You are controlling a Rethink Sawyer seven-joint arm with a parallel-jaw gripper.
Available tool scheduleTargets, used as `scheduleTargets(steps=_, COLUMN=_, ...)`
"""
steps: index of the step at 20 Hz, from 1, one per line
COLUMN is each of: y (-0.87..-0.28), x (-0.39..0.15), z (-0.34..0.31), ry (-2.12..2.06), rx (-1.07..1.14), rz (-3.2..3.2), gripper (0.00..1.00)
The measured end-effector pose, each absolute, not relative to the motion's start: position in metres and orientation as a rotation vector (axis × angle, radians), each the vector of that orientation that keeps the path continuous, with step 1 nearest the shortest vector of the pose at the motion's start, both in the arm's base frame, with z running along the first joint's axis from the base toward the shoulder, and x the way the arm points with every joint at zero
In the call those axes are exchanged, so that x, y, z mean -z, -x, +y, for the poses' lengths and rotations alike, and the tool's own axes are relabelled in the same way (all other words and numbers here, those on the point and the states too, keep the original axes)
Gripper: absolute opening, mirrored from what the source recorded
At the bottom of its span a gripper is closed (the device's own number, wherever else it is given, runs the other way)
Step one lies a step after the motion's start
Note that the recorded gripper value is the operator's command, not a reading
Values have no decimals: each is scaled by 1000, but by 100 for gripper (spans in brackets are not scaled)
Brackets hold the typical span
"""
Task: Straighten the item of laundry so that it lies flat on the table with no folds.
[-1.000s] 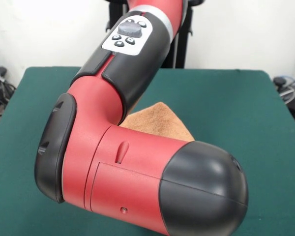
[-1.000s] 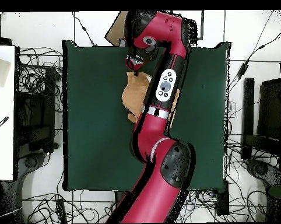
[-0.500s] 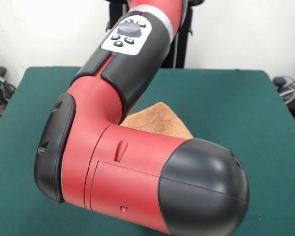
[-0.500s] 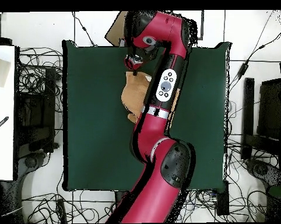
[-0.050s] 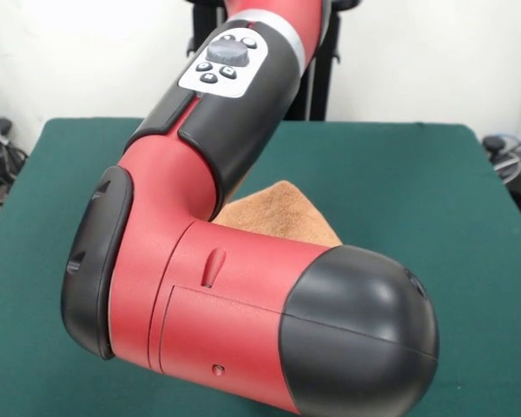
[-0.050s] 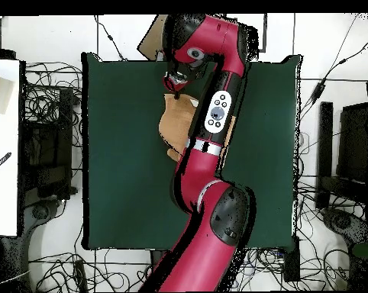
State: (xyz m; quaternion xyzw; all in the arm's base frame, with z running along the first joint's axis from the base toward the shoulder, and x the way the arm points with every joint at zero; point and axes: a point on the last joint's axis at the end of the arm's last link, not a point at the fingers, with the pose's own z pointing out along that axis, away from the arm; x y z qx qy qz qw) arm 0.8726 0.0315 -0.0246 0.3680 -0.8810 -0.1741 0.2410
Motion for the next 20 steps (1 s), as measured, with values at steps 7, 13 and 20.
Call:
scheduleTargets(steps=7, y=-872, x=24, z=33, ry=-1017, rx=506, rz=-2413, gripper=0)
scheduleTargets(steps=13, y=-870, x=23, z=38, ry=-1002, rx=533, rz=-2422, gripper=0)
scheduleTargets(steps=20, y=-865, x=24, z=53, ry=-984, rx=554, rz=-2424, gripper=0)
